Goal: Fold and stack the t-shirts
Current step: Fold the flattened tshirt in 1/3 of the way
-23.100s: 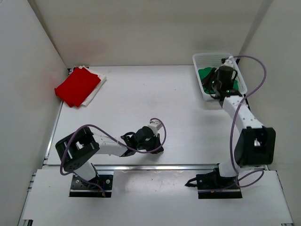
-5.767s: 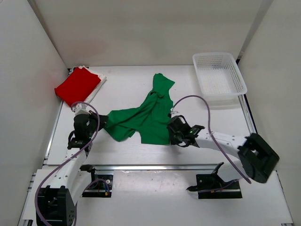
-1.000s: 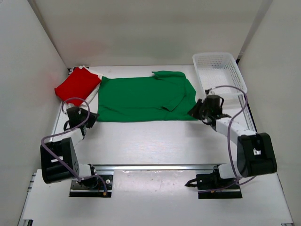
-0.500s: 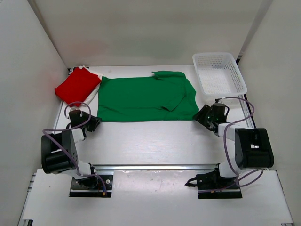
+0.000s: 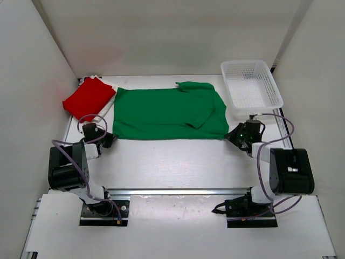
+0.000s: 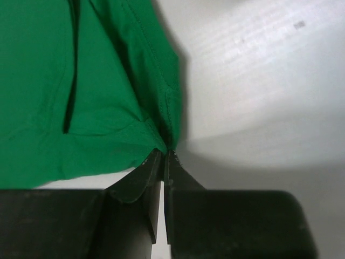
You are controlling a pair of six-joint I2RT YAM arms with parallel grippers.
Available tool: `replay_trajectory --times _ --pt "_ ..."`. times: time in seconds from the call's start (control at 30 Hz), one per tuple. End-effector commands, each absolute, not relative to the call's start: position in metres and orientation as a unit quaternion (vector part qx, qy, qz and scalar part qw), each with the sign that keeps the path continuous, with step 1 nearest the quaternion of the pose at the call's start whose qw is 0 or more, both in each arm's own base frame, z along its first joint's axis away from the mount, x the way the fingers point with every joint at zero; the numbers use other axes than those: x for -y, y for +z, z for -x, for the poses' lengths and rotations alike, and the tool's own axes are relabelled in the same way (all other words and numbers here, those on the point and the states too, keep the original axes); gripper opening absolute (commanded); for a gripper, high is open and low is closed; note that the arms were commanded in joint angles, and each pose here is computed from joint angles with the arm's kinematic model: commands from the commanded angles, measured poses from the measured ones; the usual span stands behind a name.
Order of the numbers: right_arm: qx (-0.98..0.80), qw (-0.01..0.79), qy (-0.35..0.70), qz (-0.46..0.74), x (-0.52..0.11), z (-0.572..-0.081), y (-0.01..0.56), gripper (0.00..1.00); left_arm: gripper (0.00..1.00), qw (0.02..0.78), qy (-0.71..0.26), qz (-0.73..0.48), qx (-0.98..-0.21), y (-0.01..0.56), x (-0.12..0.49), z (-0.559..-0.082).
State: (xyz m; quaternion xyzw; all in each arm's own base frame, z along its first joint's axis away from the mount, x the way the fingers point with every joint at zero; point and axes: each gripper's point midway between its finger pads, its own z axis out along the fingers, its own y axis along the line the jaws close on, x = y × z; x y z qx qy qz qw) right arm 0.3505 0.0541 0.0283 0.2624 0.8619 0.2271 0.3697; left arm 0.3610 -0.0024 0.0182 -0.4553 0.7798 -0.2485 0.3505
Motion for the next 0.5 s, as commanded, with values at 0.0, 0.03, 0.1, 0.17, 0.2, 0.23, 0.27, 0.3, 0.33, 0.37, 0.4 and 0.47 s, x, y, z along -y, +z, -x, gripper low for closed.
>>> replay_trajectory --times 0.0,0.03,0.1,0.17,0.2,0.23,0.27,0.3,0.33,0.37,0.4,0.47 --pt "-0.858 0.379 0.217 -0.271 -0.054 -0.331 0.039 0.0 0.0 0.357 -0.232 0.451 -0.785 0.023 0.0 -0.346" --pt "-0.861 0.37 0.216 -0.275 -0.055 -0.321 0.033 0.0 0.0 0.36 -0.231 0.448 -0.785 0.027 -0.002 -0.341" --pt "-0.863 0.355 0.228 -0.278 -0.06 -0.295 0.028 0.0 0.0 0.364 -0.232 0.444 -0.785 0.032 -0.002 -0.326" --pt "-0.857 0.354 0.237 -0.29 -0.056 -0.278 0.028 0.0 0.0 0.365 -0.229 0.44 -0.788 0.033 -0.002 -0.313" --pt "-0.848 0.364 0.246 -0.298 -0.051 -0.274 0.037 0.0 0.0 0.367 -0.232 0.437 -0.787 0.034 -0.002 -0.302" --pt "-0.846 0.361 0.245 -0.305 -0.045 -0.261 0.034 0.0 0.0 0.367 -0.229 0.435 -0.79 0.032 -0.002 -0.292" --pt "-0.846 0.359 0.241 -0.313 -0.04 -0.253 0.03 0.0 0.0 0.361 -0.225 0.435 -0.794 0.028 -0.002 -0.284" --pt "-0.845 0.363 0.24 -0.311 -0.039 -0.246 0.032 0.0 0.0 0.364 -0.226 0.435 -0.792 0.028 -0.003 -0.276" --pt "-0.846 0.36 0.239 -0.312 -0.039 -0.24 0.031 0.0 0.0 0.359 -0.222 0.43 -0.798 0.025 -0.003 -0.269" --pt "-0.853 0.351 0.236 -0.306 -0.042 -0.233 0.031 0.0 0.0 0.361 -0.223 0.436 -0.794 0.025 -0.007 -0.262" --pt "-0.857 0.345 0.229 -0.305 -0.043 -0.228 0.032 0.0 0.0 0.354 -0.215 0.431 -0.802 0.021 -0.007 -0.25" --pt "-0.863 0.333 0.242 -0.294 -0.051 -0.219 0.031 0.0 0.0 0.324 -0.207 0.432 -0.816 0.005 -0.001 -0.223"
